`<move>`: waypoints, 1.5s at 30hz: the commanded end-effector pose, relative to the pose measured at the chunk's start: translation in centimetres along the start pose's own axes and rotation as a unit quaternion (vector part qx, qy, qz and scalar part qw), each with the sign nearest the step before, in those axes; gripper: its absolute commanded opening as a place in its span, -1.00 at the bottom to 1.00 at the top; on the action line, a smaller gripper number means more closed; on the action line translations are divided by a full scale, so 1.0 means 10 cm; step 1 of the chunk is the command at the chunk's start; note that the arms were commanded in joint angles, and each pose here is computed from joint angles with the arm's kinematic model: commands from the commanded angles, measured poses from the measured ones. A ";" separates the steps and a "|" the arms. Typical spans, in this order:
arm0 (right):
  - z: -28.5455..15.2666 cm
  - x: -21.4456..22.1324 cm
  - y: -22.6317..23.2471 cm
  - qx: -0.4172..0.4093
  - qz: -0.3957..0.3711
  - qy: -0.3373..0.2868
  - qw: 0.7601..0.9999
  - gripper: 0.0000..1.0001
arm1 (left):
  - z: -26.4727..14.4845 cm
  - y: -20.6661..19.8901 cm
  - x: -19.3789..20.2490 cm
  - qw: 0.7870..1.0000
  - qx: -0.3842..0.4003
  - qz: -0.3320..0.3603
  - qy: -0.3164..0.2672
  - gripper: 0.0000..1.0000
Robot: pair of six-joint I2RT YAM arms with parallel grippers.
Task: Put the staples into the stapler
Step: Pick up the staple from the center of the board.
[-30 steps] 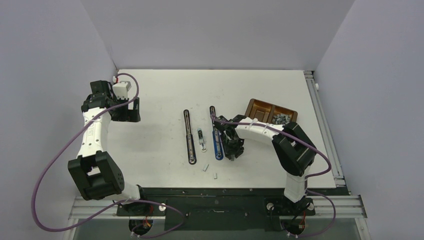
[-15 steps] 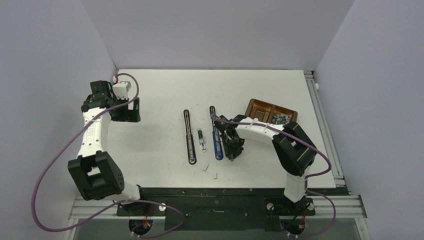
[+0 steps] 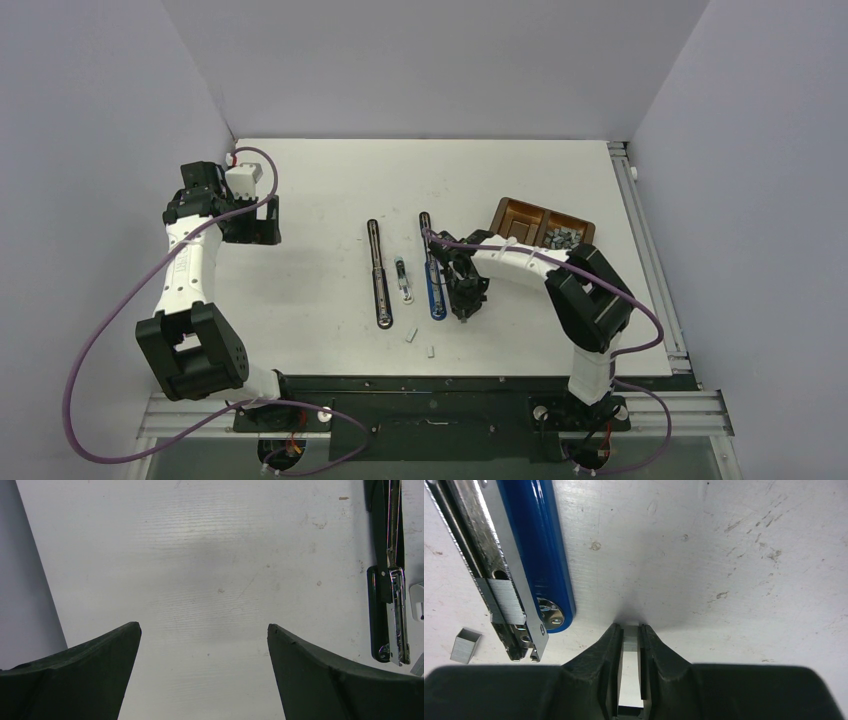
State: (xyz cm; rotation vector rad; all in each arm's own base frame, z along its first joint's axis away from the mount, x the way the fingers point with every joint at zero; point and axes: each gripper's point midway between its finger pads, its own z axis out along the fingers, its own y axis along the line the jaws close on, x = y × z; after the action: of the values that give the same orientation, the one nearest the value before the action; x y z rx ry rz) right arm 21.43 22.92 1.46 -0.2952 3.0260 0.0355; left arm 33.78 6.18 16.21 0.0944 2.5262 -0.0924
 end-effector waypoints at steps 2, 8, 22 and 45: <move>-0.04 -0.05 -0.06 0.007 0.011 -0.025 1.000 -0.82 | -0.10 0.00 -0.06 1.000 -0.001 0.007 -0.020 0.92; -0.10 -0.08 -0.02 -0.001 0.014 -0.039 0.999 -0.83 | -0.08 0.01 -0.05 1.000 -0.002 0.007 -0.017 0.92; -0.59 -0.34 0.14 -0.032 0.019 -0.139 0.990 -0.83 | -0.11 0.00 -0.09 1.000 0.000 0.006 -0.021 0.92; -1.15 -0.96 1.27 -0.134 -0.020 -0.346 0.928 -0.83 | -0.10 0.02 -0.13 1.000 0.003 -0.013 -0.019 0.92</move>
State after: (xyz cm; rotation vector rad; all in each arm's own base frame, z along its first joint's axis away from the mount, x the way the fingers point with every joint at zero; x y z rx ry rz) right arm 25.71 33.85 12.31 -0.2882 2.4318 0.3776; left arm 33.37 6.23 16.06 0.0772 2.5413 -0.1035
